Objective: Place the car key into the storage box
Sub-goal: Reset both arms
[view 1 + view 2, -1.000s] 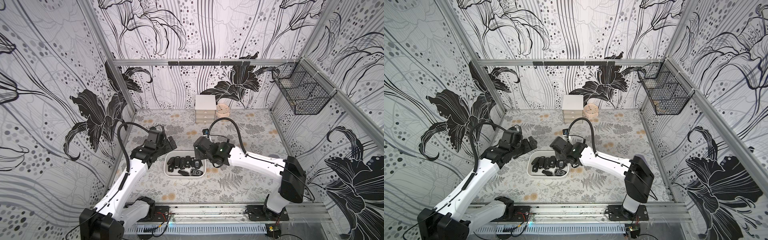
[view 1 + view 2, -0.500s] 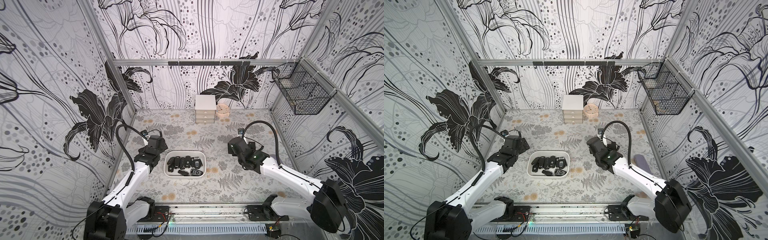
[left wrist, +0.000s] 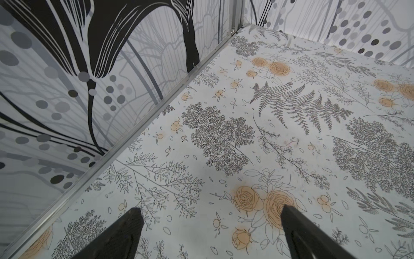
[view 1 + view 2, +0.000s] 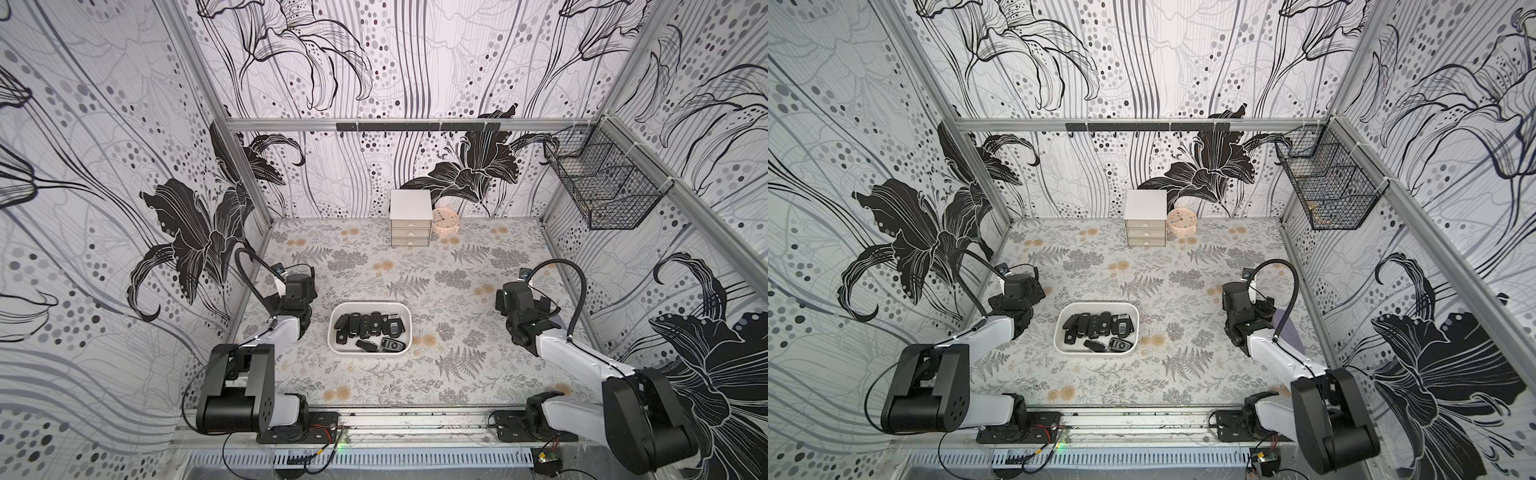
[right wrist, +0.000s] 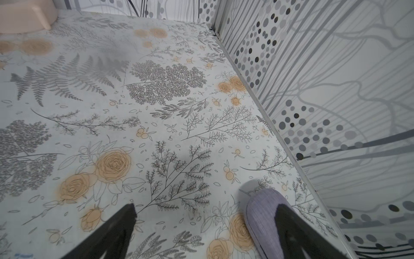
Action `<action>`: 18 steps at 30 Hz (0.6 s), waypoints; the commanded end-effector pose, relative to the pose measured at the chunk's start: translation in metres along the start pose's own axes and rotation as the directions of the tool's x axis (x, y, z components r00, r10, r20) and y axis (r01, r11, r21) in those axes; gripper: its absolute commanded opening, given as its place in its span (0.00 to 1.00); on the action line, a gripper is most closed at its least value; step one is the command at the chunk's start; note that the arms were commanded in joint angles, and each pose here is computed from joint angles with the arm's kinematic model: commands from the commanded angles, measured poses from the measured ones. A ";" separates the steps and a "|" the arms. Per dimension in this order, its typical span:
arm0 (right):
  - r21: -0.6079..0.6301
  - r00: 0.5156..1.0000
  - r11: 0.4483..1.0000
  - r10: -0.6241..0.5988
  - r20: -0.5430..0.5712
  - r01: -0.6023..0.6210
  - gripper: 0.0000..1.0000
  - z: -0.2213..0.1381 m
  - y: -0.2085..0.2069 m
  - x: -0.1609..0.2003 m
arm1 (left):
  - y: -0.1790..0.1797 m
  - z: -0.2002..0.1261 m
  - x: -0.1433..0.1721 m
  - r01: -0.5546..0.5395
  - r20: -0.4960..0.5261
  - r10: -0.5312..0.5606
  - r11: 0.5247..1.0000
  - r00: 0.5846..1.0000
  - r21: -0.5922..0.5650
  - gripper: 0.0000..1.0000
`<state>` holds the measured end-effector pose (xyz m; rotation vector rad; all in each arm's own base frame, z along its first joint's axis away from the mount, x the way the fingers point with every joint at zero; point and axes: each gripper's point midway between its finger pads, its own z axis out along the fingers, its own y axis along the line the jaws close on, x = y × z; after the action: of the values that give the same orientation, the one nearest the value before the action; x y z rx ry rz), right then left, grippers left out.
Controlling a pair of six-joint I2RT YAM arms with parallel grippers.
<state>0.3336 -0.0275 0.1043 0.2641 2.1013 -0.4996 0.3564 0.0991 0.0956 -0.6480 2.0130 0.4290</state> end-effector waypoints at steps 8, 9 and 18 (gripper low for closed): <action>-0.207 0.987 0.978 0.026 0.161 0.008 1.00 0.032 0.038 -0.026 | -0.027 -0.004 -0.032 -0.013 0.236 -0.034 0.981 0.971 0.192 0.99; -0.214 0.982 0.977 0.028 0.185 0.012 1.00 0.035 0.040 -0.031 | -0.031 -0.006 -0.032 -0.029 0.248 -0.027 0.975 0.968 0.221 1.00; -0.341 0.982 0.940 0.059 0.179 0.005 1.00 0.033 0.047 -0.023 | -0.046 -0.008 -0.019 -0.095 0.285 0.003 0.947 0.959 0.308 1.00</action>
<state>0.3849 -0.0104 0.0888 0.1013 2.0067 -0.1945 0.3780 0.0680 0.0932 -0.3726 1.8705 0.2269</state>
